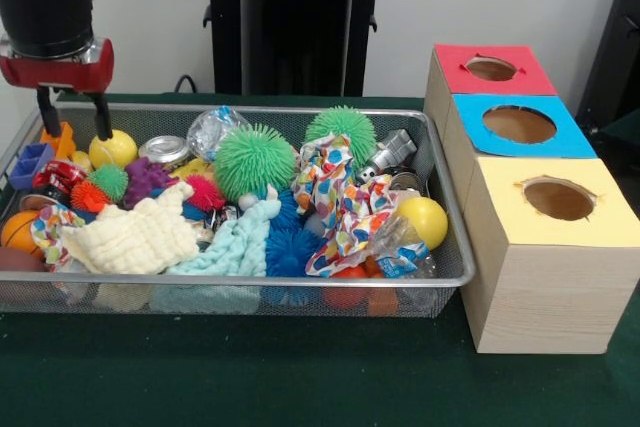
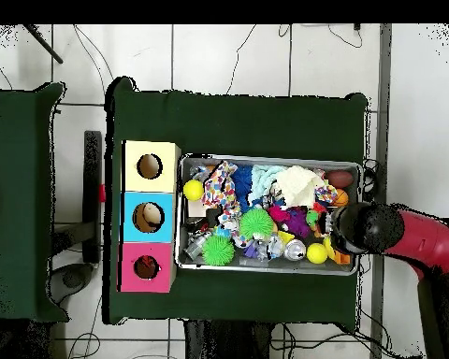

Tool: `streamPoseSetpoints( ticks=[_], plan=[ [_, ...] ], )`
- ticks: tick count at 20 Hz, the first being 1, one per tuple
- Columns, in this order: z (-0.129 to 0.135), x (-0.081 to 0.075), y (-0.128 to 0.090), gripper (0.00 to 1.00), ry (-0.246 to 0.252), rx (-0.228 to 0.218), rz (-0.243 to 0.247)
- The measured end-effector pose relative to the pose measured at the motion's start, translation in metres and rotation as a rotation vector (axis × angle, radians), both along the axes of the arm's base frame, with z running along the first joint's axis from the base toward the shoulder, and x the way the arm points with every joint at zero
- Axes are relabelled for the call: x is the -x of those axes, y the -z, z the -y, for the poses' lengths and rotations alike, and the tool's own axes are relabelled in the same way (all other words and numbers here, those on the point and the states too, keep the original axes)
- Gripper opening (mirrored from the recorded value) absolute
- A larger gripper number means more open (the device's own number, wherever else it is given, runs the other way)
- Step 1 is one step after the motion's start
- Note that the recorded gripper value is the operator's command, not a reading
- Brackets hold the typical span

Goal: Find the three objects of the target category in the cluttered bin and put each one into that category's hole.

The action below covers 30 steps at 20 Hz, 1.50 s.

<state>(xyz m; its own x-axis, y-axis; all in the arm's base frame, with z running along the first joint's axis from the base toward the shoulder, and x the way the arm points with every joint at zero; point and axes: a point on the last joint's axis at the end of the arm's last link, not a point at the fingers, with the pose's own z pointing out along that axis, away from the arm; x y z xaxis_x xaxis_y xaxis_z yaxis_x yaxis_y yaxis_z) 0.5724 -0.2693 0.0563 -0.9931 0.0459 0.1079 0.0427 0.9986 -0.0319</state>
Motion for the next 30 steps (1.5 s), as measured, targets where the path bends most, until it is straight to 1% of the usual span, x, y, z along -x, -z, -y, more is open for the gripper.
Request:
streamPoseSetpoints(
  ticks=[1,2,6,8,10,12,14,15,19,23,27,30],
  plan=[
    [0.002,0.007,0.003,1.0,0.005,0.001,-0.002],
    [0.003,0.011,0.006,1.0,0.007,0.002,-0.001],
    [0.009,0.019,0.021,1.0,0.011,0.011,0.017],
    [0.01,0.023,0.038,1.0,0.008,0.014,0.041],
    [0.009,0.025,0.048,1.0,0.005,0.014,0.055],
    [0.008,0.031,0.064,1.0,0.002,0.014,0.067],
    [0.005,0.039,0.08,1.0,-0.001,0.011,0.068],
    [0.0,0.045,0.095,1.0,-0.008,0.01,0.066],
    [-0.009,0.05,0.115,1.0,-0.025,0.016,0.065],
    [-0.008,0.046,0.117,1.0,-0.042,0.046,0.061],
    [-0.007,0.044,0.117,1.0,-0.042,0.045,0.044],
    [-0.007,0.042,0.117,1.0,-0.04,0.041,0.04]
  ],
)
